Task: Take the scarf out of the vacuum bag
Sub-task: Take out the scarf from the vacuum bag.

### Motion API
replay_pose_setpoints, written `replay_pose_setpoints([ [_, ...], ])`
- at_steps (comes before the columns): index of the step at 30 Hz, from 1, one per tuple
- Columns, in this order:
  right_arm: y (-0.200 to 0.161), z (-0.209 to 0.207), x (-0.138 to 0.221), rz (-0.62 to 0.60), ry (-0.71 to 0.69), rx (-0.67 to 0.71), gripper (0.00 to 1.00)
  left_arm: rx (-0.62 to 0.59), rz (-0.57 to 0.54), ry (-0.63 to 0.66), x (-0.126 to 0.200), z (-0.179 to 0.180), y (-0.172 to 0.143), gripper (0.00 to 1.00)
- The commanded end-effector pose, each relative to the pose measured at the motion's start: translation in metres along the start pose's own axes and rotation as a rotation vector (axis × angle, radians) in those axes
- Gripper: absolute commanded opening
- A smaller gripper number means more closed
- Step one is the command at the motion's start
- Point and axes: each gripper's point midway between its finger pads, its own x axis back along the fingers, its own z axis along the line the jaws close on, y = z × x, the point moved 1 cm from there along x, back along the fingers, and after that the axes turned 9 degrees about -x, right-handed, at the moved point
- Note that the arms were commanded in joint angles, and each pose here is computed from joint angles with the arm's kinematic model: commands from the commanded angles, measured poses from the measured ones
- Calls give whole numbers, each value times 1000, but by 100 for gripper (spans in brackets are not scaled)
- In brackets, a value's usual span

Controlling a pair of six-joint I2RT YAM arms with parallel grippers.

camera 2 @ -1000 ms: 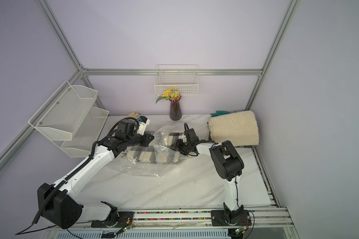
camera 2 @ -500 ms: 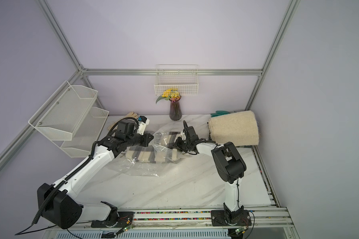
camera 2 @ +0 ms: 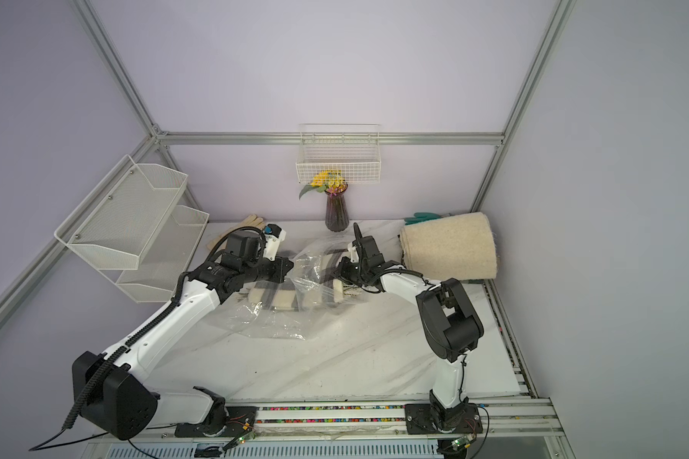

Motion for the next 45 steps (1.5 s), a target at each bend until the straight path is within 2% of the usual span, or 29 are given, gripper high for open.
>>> replay_pose_setpoints([
  [1,9,31,17,-46,51,57,6,-28,-55,14,8,3,12,0],
  [15,4,24,37,-54,25,69,6,0,-25,62,1,16,9,0],
  [31,25,14,68,-102,23,58,5,15,-7,69,-2,20,7,0],
  [44,24,11,93,-83,6,99,3,28,-8,82,-3,23,13,0],
  [45,25,11,96,-83,6,99,3,33,19,86,-13,26,7,0],
])
